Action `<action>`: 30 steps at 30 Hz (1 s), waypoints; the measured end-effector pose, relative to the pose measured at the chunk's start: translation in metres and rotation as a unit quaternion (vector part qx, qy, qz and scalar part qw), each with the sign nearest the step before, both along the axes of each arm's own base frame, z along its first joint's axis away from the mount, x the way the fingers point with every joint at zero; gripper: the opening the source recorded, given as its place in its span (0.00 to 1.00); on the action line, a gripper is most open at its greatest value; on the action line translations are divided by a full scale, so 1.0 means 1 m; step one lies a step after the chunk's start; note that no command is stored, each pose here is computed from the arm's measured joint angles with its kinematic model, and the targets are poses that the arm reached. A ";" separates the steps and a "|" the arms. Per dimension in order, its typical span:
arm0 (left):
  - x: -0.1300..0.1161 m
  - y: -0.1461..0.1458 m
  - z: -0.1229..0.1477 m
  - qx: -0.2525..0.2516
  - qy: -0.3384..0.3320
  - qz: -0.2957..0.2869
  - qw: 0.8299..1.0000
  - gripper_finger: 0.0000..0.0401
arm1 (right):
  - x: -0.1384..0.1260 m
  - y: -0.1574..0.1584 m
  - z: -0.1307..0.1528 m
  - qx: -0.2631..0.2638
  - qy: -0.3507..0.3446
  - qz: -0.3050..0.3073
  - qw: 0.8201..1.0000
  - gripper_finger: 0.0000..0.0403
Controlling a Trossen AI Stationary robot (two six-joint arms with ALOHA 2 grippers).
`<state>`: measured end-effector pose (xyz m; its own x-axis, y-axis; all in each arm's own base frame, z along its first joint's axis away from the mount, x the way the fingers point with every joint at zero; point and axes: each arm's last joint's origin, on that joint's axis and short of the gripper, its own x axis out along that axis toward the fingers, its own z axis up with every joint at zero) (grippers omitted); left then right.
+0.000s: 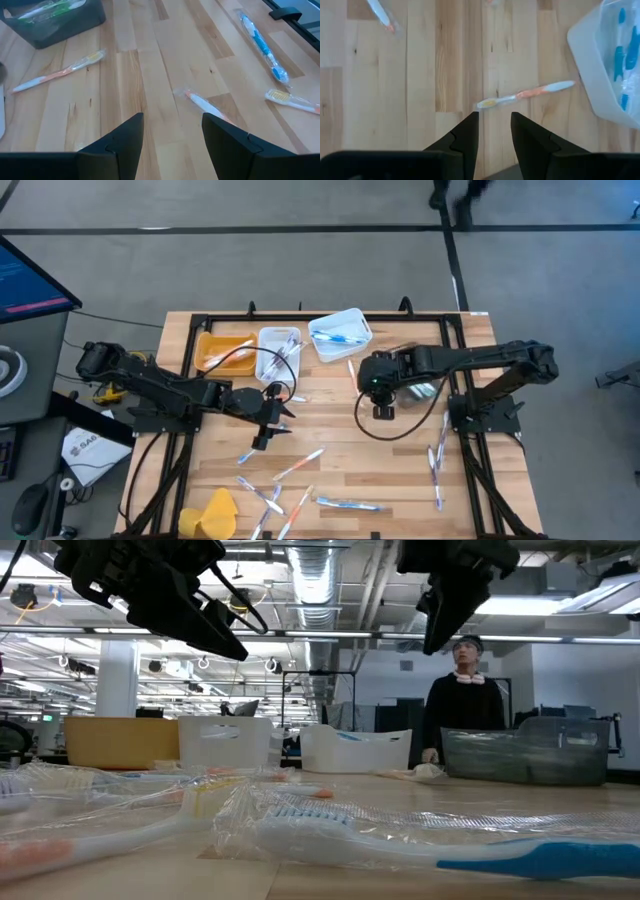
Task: Pick & Place Toothbrushes
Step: Put the orange toothbrush into the yellow bin
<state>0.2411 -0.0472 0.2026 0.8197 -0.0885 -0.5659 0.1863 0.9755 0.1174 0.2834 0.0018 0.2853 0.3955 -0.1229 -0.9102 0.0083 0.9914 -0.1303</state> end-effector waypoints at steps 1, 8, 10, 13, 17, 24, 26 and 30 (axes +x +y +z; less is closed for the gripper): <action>0.000 0.000 0.000 0.000 0.000 0.000 1.000 0.49 | -0.002 0.000 -0.002 0.001 -0.003 0.000 1.000 0.27; -0.001 0.000 -0.002 0.001 0.005 0.000 1.000 0.49 | -0.025 0.001 -0.006 0.010 -0.086 -0.007 0.996 0.27; -0.002 0.000 -0.005 0.002 0.011 0.000 1.000 0.49 | -0.034 0.004 -0.006 0.015 -0.119 -0.007 0.993 0.27; -0.005 0.002 -0.010 0.005 0.018 0.002 1.000 0.49 | -0.043 0.011 -0.009 0.021 -0.183 0.009 0.983 0.27; -0.007 0.003 -0.014 0.006 0.022 0.005 1.000 0.49 | -0.049 0.023 -0.015 0.023 -0.248 0.047 0.967 0.27; -0.006 0.003 -0.014 0.006 0.015 0.005 1.000 0.49 | -0.044 0.042 -0.032 0.030 -0.298 0.090 0.950 0.27; -0.006 0.003 -0.013 0.006 0.013 0.005 1.000 0.49 | -0.037 0.047 -0.040 0.032 -0.300 0.096 0.949 0.27; -0.006 0.003 -0.013 0.006 0.012 0.006 1.000 0.49 | -0.019 0.055 -0.055 0.015 -0.309 0.125 0.943 0.27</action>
<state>0.2355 -0.0440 0.1896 0.8072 -0.0707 -0.5860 0.1766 0.9763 0.1255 0.2646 0.0565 0.2303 0.8645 0.0660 -0.4983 -0.1603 0.9758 -0.1489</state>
